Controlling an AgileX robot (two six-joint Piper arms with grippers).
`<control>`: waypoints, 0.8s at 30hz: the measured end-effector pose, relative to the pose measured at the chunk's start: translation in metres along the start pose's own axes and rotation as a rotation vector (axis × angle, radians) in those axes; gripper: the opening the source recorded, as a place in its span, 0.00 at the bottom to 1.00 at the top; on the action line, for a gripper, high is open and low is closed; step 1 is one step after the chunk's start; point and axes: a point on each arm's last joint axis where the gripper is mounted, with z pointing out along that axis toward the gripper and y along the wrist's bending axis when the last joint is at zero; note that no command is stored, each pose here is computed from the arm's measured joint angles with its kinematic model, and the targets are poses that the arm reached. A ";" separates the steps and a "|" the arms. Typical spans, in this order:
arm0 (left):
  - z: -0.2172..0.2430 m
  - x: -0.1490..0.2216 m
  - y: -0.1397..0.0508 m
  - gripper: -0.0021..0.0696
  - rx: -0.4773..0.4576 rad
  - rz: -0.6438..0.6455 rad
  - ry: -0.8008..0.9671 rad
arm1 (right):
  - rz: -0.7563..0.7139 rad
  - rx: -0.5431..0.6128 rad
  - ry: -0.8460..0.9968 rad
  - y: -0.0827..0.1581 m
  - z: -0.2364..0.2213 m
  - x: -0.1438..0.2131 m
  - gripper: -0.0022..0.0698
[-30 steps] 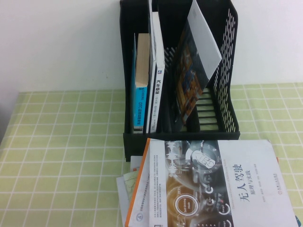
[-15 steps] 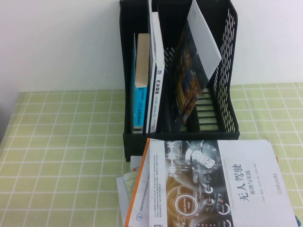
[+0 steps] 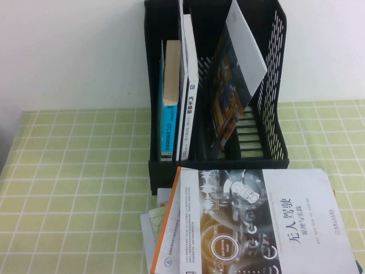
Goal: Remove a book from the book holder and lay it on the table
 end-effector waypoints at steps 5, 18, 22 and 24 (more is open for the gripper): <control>0.000 0.000 0.000 0.03 0.000 0.000 0.000 | 0.047 0.049 -0.005 0.001 0.006 0.025 0.03; 0.000 0.000 0.000 0.03 0.000 0.000 0.000 | 0.121 0.180 0.123 -0.005 0.003 0.041 0.03; 0.000 0.000 0.000 0.03 0.000 0.000 0.000 | 0.123 0.182 0.125 -0.005 0.003 0.041 0.03; 0.000 0.000 0.000 0.03 0.000 0.000 0.000 | 0.123 0.182 0.125 -0.005 0.003 0.041 0.03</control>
